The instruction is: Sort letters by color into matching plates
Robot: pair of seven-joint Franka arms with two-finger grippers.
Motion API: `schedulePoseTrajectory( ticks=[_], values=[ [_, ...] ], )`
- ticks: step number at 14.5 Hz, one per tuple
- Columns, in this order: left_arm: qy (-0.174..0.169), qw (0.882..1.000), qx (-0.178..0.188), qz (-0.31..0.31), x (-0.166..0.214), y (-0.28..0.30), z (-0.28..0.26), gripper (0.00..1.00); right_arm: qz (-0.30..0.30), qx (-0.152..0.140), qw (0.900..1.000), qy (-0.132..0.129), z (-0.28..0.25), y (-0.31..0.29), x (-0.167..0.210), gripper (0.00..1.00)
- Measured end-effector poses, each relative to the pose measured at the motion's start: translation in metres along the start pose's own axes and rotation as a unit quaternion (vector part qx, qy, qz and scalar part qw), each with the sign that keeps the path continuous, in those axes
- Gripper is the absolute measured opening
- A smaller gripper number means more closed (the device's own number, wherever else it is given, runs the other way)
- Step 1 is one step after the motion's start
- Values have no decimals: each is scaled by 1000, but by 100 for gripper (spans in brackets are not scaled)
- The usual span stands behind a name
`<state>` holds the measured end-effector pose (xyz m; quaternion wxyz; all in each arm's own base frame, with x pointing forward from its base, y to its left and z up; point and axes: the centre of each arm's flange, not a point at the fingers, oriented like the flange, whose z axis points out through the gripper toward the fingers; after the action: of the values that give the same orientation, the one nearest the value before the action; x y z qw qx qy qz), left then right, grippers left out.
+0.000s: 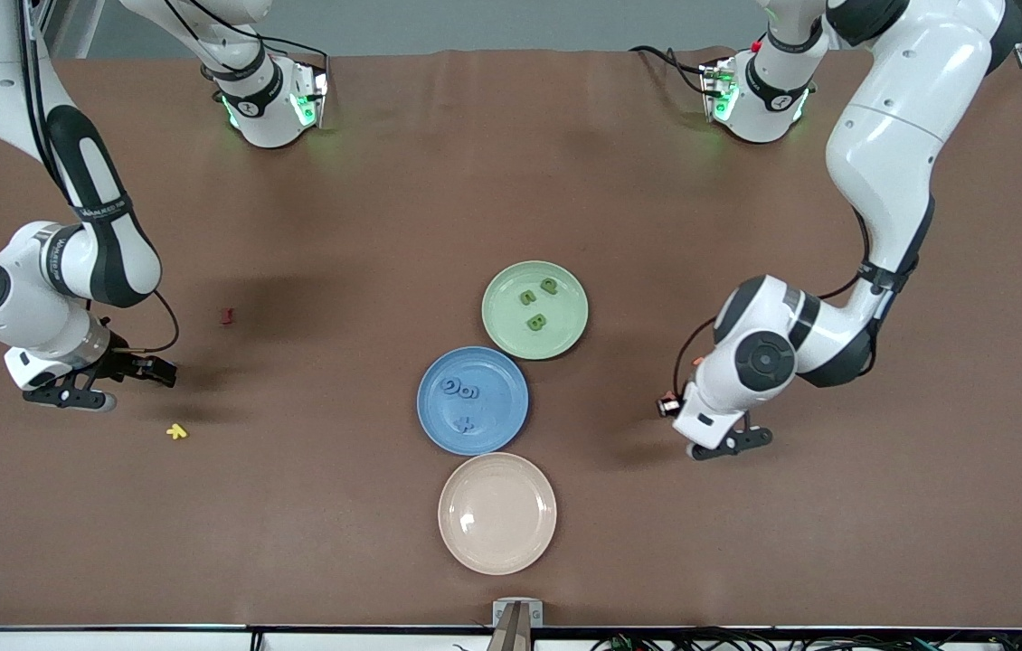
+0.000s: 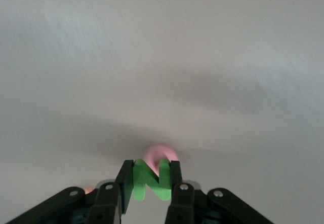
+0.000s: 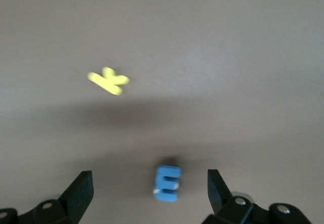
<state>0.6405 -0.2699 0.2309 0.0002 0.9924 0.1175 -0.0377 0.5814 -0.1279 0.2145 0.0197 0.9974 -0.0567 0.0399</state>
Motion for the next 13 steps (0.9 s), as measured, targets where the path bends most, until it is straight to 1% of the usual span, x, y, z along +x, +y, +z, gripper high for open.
schedulePoseTrajectory(
  ticks=[2, 3, 4, 6, 7, 8, 9, 10, 12, 13],
  values=[
    [-12, 1000, -1, -11, -37, 36, -16, 33, 1, -2, 1000, -1, 23, 2, -12, 99],
    [-18, 1000, -2, -18, -59, 54, -19, 33, 0, -2, 1000, -5, 31, 1, -15, 94],
    [-22, 999, -2, -24, -80, 71, -19, 33, -3, -1, 1000, -6, 35, 1, -16, 93],
    [-26, 999, 5, -34, -125, 106, -14, 33, -10, -2, 1000, -9, 40, 3, -17, 80],
    [-27, 999, 9, -37, -149, 124, -11, 33, -11, -2, 1000, -9, 41, 7, -18, 80],
    [-26, 999, 12, -39, -172, 141, -9, 33, -11, -2, 1000, -10, 42, 10, -18, 75],
    [-25, 999, 15, -39, -193, 155, -7, 33, -11, -2, 1000, -9, 42, 11, -19, 66],
    [-25, 999, 17, -39, -211, 166, -6, 33, -11, -2, 1000, -8, 41, 10, -18, 52],
    [-24, 999, 21, -38, -239, 182, -3, 33, -11, -1, 1000, -5, 39, 10, -16, 32],
    [-24, 999, 22, -37, -247, 186, -2, 33, -11, -1, 1000, -5, 38, 10, -16, 29]
  ],
)
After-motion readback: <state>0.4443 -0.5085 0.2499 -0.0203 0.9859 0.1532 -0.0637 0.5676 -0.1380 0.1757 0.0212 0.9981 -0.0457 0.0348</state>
